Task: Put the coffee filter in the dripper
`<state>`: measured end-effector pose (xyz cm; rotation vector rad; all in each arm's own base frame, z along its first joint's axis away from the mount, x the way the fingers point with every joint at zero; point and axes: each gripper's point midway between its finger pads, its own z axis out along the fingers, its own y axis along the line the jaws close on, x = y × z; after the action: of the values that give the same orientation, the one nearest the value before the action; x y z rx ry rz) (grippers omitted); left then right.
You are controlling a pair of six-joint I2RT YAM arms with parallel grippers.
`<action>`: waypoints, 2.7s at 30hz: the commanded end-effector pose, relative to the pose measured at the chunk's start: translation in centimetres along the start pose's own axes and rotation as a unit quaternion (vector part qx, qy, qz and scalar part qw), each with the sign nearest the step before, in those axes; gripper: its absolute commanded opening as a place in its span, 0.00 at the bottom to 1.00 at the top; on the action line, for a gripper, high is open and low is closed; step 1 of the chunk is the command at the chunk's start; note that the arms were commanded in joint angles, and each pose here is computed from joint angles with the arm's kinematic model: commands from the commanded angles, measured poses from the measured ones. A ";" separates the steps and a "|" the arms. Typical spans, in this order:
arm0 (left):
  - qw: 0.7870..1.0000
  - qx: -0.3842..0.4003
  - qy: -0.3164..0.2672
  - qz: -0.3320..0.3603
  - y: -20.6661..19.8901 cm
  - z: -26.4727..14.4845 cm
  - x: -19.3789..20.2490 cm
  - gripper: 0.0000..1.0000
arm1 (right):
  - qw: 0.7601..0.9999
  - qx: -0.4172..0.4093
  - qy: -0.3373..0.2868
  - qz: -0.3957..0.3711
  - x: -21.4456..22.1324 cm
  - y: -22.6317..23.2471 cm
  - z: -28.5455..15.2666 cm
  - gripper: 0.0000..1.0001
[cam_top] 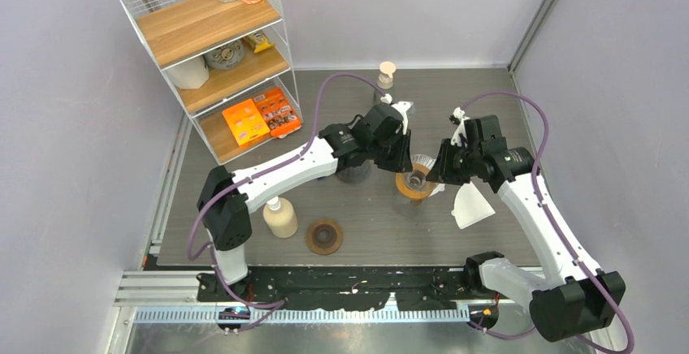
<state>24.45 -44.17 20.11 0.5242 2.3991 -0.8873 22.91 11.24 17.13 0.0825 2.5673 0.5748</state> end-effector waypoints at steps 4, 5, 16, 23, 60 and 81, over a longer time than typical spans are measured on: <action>0.988 -0.094 0.120 0.011 6.0 2.1 7.6 0.00 | 0.987 0.121 0.107 -0.012 5.0 -5.2 1.2 0.05; 0.988 -0.100 0.120 0.012 6.2 2.2 7.6 0.00 | 0.986 0.124 0.113 -0.011 5.2 -5.3 1.3 0.05; 0.972 -0.147 0.182 0.009 8.6 2.3 10.6 0.00 | 0.965 0.207 0.161 -0.014 7.0 -8.4 1.3 0.05; 0.967 -0.152 0.204 0.000 9.2 2.9 12.0 0.00 | 0.951 0.246 0.188 -0.019 8.1 -9.8 1.2 0.05; 0.992 -0.062 0.108 0.028 2.1 0.6 4.8 0.11 | 0.988 0.134 0.064 -0.040 1.9 -4.0 0.2 0.16; 0.998 -0.029 0.039 0.044 -1.2 -1.2 -0.2 0.40 | 0.997 0.058 -0.011 -0.053 -3.3 0.6 -1.7 0.36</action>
<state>23.43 -44.00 18.97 0.6240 2.5045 -0.7471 23.72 10.56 17.70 0.0097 2.6545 0.3782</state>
